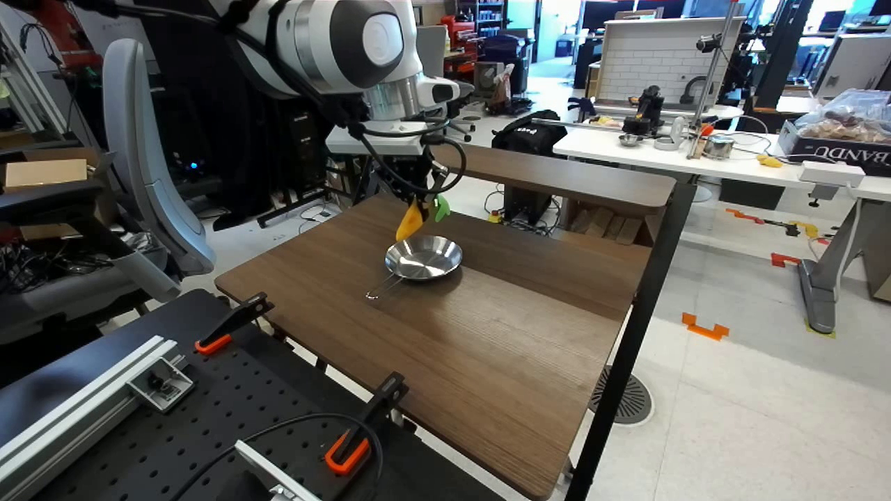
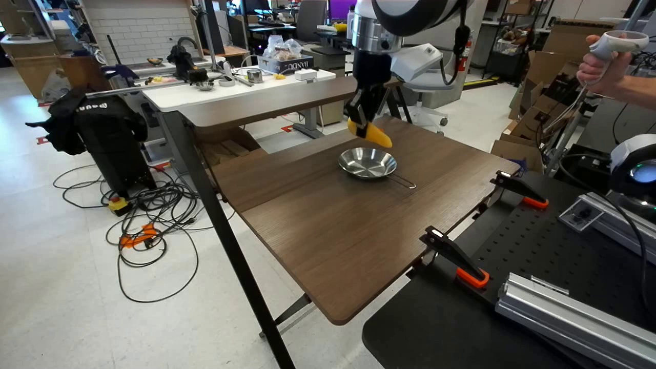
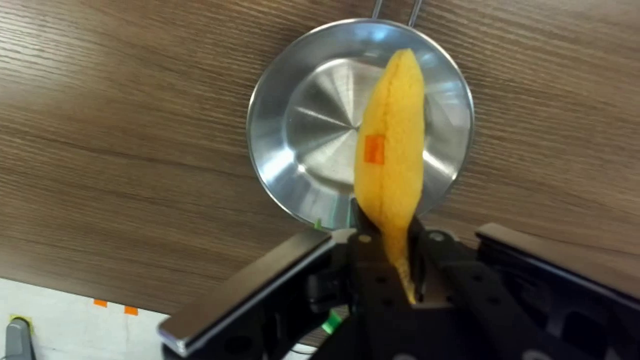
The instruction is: Put the carrot plush toy in the silver pan
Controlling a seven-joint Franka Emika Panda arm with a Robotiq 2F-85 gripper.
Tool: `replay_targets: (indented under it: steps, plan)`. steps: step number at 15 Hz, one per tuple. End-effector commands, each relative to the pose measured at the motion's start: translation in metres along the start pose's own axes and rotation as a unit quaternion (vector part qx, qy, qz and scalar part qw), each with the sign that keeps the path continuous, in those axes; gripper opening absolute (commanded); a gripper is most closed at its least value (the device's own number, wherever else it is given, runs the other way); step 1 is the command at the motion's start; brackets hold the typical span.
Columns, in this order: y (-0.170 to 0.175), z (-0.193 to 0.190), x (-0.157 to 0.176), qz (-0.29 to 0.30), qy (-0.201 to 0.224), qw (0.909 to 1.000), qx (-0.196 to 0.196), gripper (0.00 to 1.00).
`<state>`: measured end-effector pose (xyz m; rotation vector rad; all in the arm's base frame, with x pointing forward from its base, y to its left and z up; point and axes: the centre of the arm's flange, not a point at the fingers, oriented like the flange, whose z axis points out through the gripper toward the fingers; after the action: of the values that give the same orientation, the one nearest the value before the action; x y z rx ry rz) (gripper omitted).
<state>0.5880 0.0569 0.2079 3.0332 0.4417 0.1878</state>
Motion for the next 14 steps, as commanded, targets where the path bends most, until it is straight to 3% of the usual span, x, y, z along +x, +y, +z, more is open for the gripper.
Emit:
replay_targets:
  steps: [1,8,10,14]
  plan:
    - [-0.009,-0.003,-0.007,0.003,-0.01,0.9999,-0.003,0.45]
    - [-0.013,-0.006,-0.012,0.005,-0.011,0.9999,-0.003,0.95]
    - [-0.013,-0.011,-0.012,0.005,-0.01,0.9999,-0.003,1.0]
    - [-0.012,-0.028,-0.013,0.005,-0.002,1.0,-0.004,1.0]
